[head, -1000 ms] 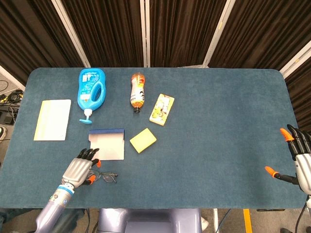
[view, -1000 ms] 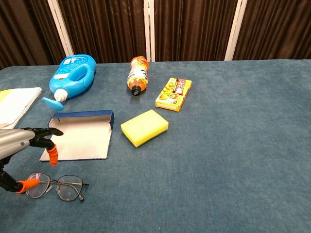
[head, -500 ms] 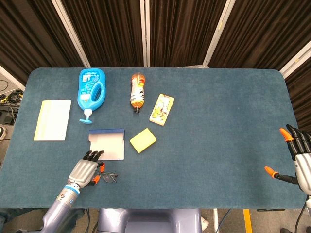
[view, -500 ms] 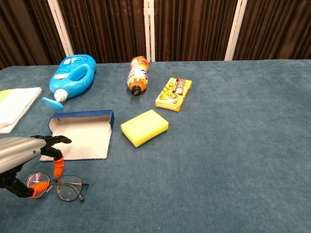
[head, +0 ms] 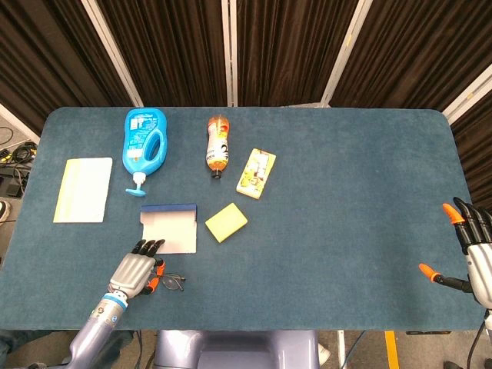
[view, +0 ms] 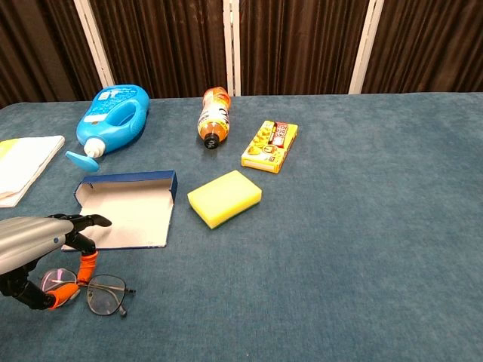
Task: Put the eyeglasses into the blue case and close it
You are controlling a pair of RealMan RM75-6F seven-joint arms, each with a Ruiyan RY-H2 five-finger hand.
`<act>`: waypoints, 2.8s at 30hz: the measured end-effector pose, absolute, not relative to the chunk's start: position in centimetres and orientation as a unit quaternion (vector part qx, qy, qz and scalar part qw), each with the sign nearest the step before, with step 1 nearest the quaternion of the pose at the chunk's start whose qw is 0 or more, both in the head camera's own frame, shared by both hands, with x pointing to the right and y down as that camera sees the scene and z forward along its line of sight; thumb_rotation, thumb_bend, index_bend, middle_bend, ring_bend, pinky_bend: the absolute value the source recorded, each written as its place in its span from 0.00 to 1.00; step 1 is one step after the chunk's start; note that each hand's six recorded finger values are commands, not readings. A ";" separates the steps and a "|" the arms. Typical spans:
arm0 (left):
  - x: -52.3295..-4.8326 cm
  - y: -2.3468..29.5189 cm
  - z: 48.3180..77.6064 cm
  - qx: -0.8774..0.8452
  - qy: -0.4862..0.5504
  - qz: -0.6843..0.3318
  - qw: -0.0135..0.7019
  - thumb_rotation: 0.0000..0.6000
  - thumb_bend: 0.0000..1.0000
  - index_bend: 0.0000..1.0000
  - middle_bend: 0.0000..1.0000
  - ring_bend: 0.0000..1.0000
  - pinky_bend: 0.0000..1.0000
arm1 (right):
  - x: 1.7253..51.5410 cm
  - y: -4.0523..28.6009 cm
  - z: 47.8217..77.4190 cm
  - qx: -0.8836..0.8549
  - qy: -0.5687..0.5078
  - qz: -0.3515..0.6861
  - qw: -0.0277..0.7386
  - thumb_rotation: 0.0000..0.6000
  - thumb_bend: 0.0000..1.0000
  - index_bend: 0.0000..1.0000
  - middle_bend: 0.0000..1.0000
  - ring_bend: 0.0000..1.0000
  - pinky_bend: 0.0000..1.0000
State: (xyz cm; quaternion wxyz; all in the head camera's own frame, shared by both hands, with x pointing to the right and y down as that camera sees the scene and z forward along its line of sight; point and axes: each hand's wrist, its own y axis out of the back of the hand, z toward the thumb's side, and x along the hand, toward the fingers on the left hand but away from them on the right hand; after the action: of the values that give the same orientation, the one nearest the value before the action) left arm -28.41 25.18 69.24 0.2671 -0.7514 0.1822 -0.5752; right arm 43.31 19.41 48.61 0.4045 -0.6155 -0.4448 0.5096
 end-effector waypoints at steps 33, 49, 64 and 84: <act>-27.4 15.2 69.1 -0.725 0.289 -0.577 0.240 1.00 0.57 0.63 0.00 0.00 0.00 | 43.5 19.2 49.1 -0.614 -0.443 0.516 0.400 1.00 0.00 0.00 0.00 0.00 0.00; -26.7 13.4 72.6 -0.728 0.306 -0.570 0.229 1.00 0.57 0.62 0.00 0.00 0.00 | 43.9 18.9 49.4 -0.612 -0.444 0.522 0.396 1.00 0.00 0.00 0.00 0.00 0.00; -27.2 12.8 72.4 -0.719 0.324 -0.570 0.231 1.00 0.17 0.00 0.00 0.00 0.00 | 43.8 19.0 49.4 -0.613 -0.445 0.520 0.395 1.00 0.00 0.00 0.00 0.00 0.00; -27.6 17.6 68.3 -0.740 0.218 -0.548 0.324 1.00 0.55 0.21 0.00 0.00 0.00 | 43.5 19.2 49.1 -0.618 -0.445 0.513 0.396 1.00 0.00 0.00 0.00 0.00 0.00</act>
State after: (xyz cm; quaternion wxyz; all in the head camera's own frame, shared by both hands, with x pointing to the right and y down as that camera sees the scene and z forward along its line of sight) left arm -27.64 17.61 68.30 0.3244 -0.7398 0.2176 -0.5478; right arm 43.46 19.17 49.08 0.3959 -0.6176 -0.4454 0.5133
